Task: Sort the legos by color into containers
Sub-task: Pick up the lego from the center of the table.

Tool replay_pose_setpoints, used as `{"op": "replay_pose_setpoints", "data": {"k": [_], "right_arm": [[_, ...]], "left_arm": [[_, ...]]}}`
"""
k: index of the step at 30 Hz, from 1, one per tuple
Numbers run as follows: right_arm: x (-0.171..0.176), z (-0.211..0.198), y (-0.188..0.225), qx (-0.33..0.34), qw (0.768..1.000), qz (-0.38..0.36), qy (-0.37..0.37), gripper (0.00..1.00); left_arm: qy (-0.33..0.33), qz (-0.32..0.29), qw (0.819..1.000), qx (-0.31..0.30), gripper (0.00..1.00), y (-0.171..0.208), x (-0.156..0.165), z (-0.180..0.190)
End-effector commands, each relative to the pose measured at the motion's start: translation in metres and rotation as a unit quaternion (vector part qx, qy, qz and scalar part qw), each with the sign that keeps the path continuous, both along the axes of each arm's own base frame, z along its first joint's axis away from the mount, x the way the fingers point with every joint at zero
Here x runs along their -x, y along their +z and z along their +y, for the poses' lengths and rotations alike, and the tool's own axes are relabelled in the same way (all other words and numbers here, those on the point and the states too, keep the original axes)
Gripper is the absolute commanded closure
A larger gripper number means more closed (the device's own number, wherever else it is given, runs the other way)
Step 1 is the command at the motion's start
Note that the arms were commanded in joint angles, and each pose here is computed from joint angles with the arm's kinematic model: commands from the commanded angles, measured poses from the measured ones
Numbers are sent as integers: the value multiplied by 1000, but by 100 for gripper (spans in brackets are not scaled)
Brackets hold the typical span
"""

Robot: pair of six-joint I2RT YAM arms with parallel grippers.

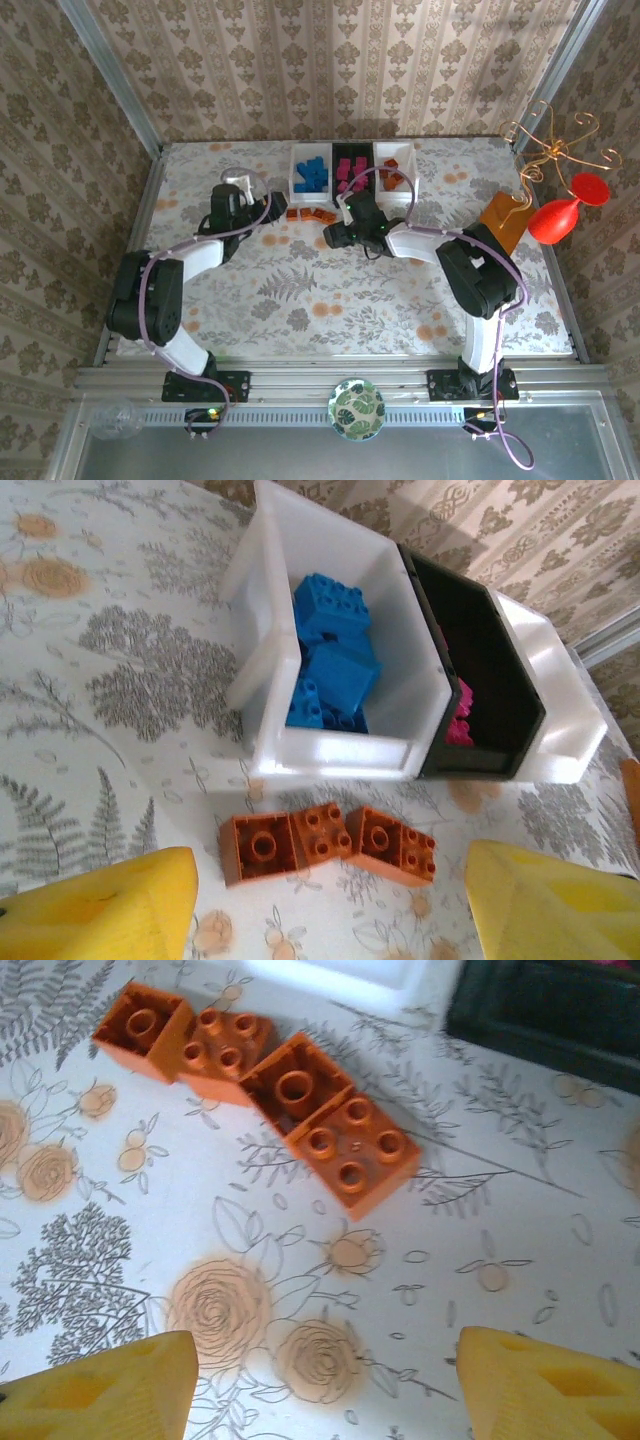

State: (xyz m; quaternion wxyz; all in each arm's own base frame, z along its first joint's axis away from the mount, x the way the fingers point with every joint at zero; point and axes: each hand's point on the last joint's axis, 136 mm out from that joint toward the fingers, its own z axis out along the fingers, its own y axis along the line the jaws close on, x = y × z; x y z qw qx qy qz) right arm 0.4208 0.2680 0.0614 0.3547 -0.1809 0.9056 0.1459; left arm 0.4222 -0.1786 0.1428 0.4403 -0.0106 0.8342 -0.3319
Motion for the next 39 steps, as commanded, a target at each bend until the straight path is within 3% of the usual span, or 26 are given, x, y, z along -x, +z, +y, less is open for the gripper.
{"op": "replay_pose_setpoints", "data": {"k": [1,9,25,39], "right_arm": [[-16,-2,-11,31,999,-15,6,28],[-40,12,-35,61,998,22,26,27],[-44,27,-60,90,989,104,64,28],[-23,36,-33,72,989,72,107,59]], "left_arm": [[-8,-9,1000,24,27,6,14,-4],[0,-2,1000,12,25,-2,30,4],[-3,-1,1000,5,23,-4,37,5],[-4,4,1000,1,22,-8,40,7]]}}
